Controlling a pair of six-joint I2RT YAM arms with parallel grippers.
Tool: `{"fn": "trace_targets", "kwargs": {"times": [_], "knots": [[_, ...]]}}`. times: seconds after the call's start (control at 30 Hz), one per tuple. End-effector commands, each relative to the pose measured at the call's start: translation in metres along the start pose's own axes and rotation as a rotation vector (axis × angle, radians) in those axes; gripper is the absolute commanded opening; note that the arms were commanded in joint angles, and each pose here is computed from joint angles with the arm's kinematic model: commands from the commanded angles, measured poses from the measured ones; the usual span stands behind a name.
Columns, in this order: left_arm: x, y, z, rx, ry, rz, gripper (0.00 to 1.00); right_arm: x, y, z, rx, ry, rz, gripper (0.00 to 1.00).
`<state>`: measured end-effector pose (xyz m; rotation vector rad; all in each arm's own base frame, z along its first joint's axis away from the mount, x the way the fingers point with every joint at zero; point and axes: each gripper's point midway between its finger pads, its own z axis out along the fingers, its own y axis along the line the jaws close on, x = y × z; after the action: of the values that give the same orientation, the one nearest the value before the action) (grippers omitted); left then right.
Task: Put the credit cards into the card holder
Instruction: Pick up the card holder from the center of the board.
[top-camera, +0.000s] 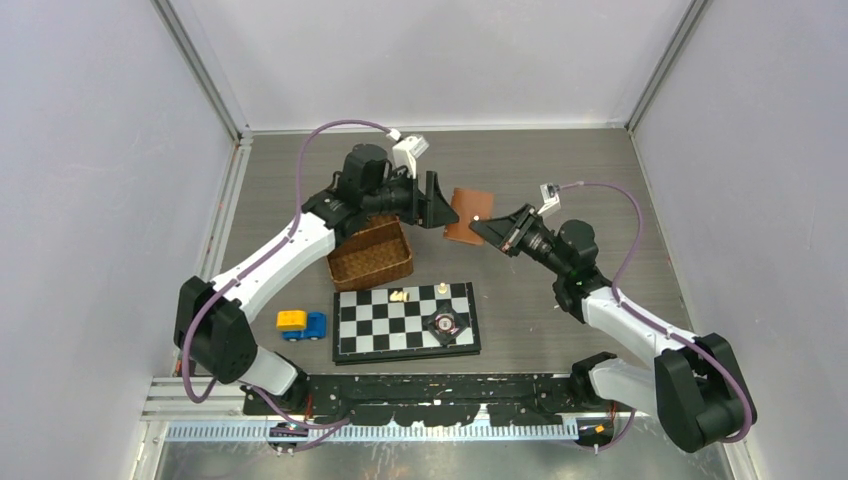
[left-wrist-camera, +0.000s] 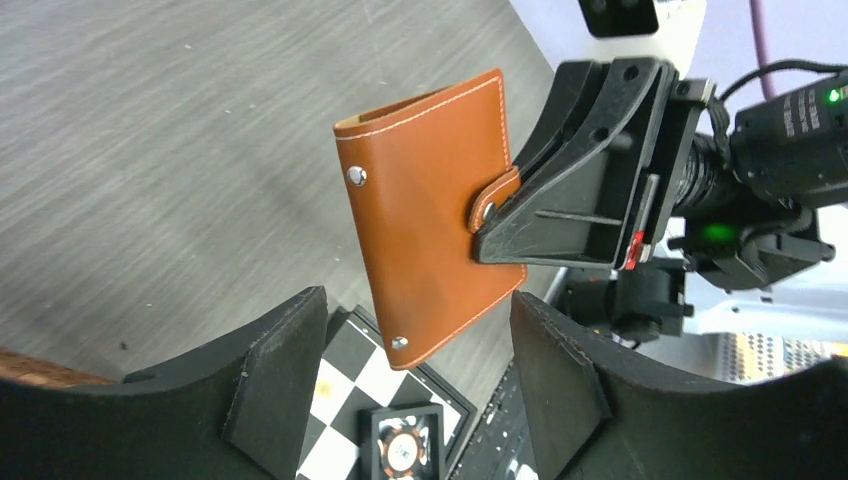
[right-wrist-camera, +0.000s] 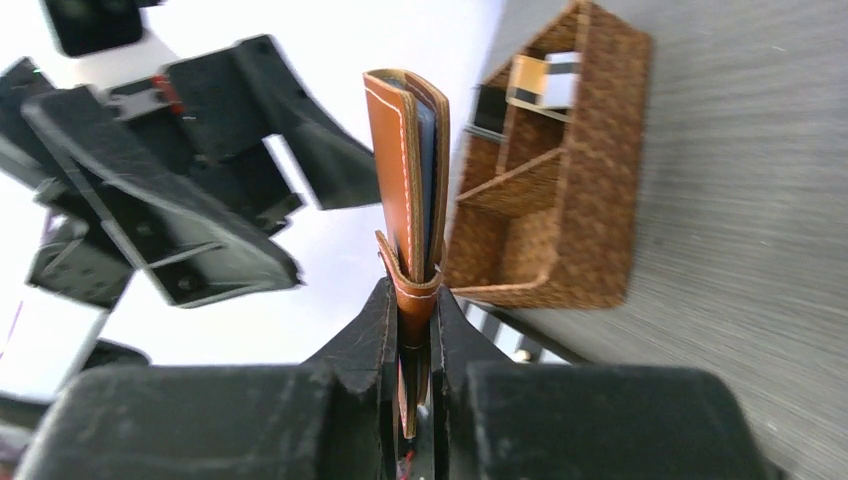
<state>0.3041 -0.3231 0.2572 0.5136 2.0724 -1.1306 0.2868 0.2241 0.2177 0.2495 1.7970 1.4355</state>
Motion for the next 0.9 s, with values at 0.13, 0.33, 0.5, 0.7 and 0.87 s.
{"fn": "trace_targets", "kwargs": {"times": [0.13,0.33,0.5,0.7,0.87], "knots": [[0.011,-0.028,-0.019,0.125,0.031,-0.015,0.69,-0.010,0.092,-0.016,-0.367,0.004,-0.084,0.00],[0.006,-0.053,-0.022,0.265,0.007,-0.078,0.57,-0.006,0.101,-0.019,-0.405,0.044,-0.094,0.01],[-0.001,-0.058,-0.023,0.282,-0.014,-0.081,0.47,-0.002,0.100,-0.020,-0.408,0.065,-0.096,0.01],[-0.003,-0.058,-0.020,0.292,-0.025,-0.101,0.16,0.007,0.088,-0.015,-0.380,0.116,-0.083,0.01],[0.011,-0.046,-0.024,0.229,0.051,-0.125,0.00,-0.002,0.072,-0.016,-0.297,0.134,-0.089,0.43]]}}
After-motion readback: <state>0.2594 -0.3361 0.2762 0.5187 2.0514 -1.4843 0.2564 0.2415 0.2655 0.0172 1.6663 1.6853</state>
